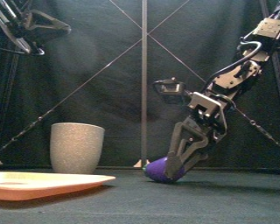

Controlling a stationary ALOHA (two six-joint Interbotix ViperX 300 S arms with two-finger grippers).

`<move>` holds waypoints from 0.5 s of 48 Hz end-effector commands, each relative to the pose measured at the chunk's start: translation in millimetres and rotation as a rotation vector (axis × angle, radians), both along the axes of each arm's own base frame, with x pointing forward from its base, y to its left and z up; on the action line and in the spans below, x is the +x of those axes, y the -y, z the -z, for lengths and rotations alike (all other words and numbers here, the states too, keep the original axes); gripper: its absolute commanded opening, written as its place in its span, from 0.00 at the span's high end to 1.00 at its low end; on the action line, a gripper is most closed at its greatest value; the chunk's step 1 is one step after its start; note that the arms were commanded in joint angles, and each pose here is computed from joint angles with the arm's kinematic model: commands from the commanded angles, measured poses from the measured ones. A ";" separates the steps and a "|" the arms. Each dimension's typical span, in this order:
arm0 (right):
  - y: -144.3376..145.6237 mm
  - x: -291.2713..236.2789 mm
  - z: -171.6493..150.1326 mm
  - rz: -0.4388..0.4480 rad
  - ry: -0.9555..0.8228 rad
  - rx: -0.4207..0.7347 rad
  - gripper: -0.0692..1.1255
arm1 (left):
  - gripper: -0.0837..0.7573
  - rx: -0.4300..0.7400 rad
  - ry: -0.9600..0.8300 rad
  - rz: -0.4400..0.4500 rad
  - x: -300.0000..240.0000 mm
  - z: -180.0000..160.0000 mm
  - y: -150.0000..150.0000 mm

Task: Pick the eggplant then place it on the pink plate
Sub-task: Place eggplant on the pink plate

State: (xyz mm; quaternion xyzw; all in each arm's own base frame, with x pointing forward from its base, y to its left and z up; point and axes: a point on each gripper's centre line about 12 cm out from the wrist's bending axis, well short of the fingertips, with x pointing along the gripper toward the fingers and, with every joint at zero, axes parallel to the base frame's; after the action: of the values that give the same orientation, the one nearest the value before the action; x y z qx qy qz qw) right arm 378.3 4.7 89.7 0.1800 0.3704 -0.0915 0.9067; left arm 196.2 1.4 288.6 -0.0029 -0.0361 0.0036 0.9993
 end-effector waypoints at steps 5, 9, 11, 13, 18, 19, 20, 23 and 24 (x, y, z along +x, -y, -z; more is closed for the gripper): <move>0.2 13.2 -15.3 -0.010 0.053 -0.011 0.42 | 0.93 0.002 0.014 0.002 1.1 -5.0 0.3; -0.1 16.4 -18.9 -0.014 0.064 -0.013 0.42 | 0.93 0.002 0.014 0.002 1.1 -5.0 0.3; -0.3 17.5 -21.6 -0.018 0.069 -0.013 0.42 | 0.93 0.002 0.014 0.002 1.1 -5.0 0.3; -0.6 18.6 -24.9 -0.019 0.074 -0.012 0.42 | 0.93 0.002 0.014 0.002 1.1 -5.0 0.3; -3.0 26.5 -43.1 -0.033 0.112 -0.011 0.42 | 0.93 0.002 0.014 0.002 1.1 -5.0 0.3; -3.9 28.9 -46.9 -0.038 0.122 -0.013 0.42 | 0.93 0.002 0.014 0.002 1.1 -5.0 0.3; -5.3 31.7 -51.4 -0.042 0.134 -0.013 0.42 | 0.93 0.002 0.014 0.002 1.1 -5.0 0.3; -10.5 41.2 -64.8 -0.065 0.173 -0.023 0.42 | 0.93 0.002 0.014 0.002 1.1 -5.0 0.3; -12.0 44.4 -67.4 -0.072 0.181 -0.025 0.42 | 0.93 0.002 0.014 0.002 1.1 -5.0 0.3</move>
State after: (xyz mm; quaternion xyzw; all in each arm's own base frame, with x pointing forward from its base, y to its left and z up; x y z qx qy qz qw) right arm 406.3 10.2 119.4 0.1674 0.3396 -0.0662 0.9232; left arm 196.2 1.4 288.6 -0.0036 -0.0361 0.0036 0.9993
